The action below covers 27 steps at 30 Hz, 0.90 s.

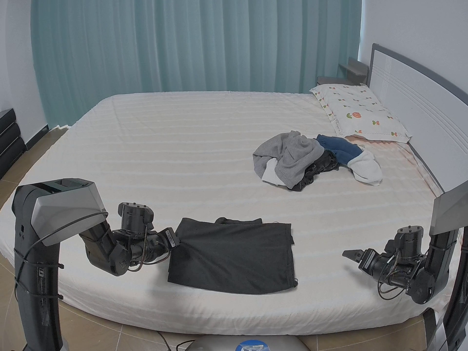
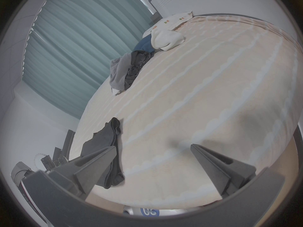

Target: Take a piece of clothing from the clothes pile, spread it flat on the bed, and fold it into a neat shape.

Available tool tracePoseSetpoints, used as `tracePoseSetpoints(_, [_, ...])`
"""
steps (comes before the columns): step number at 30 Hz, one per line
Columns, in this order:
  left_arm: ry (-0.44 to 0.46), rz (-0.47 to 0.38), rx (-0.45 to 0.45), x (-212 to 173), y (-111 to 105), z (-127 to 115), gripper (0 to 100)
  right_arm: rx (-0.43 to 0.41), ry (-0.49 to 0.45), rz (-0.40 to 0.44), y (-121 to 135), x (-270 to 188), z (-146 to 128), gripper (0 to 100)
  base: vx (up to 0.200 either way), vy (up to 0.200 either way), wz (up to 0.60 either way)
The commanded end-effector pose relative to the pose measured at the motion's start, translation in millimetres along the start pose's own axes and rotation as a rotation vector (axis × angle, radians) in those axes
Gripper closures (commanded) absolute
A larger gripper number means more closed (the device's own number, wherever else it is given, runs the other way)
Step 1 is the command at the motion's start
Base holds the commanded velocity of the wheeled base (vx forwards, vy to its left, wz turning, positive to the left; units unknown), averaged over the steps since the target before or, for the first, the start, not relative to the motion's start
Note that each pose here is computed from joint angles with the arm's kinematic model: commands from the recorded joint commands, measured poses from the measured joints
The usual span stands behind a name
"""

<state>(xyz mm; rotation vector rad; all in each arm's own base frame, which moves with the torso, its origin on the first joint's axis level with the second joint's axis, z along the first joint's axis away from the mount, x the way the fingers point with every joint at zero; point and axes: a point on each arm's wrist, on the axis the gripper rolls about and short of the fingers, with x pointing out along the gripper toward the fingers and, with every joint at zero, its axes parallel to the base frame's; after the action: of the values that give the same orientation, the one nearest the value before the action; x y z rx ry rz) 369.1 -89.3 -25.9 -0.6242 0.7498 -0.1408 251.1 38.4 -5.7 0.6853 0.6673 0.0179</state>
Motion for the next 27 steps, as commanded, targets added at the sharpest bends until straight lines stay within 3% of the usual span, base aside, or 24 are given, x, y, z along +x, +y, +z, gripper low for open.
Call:
tracePoseSetpoints(1, [-0.026,0.006,-0.039,-4.5,-3.3,4.1,100,-0.014,-0.016,0.03,8.5,3.2,3.3,0,0.0,0.2,0.0])
tracePoseSetpoints(27, [0.001,0.036,-0.135,-21.8,0.1,-6.1,100,-0.087,-0.017,0.126,51.6,17.3,-11.4,0,0.0,0.2,0.0])
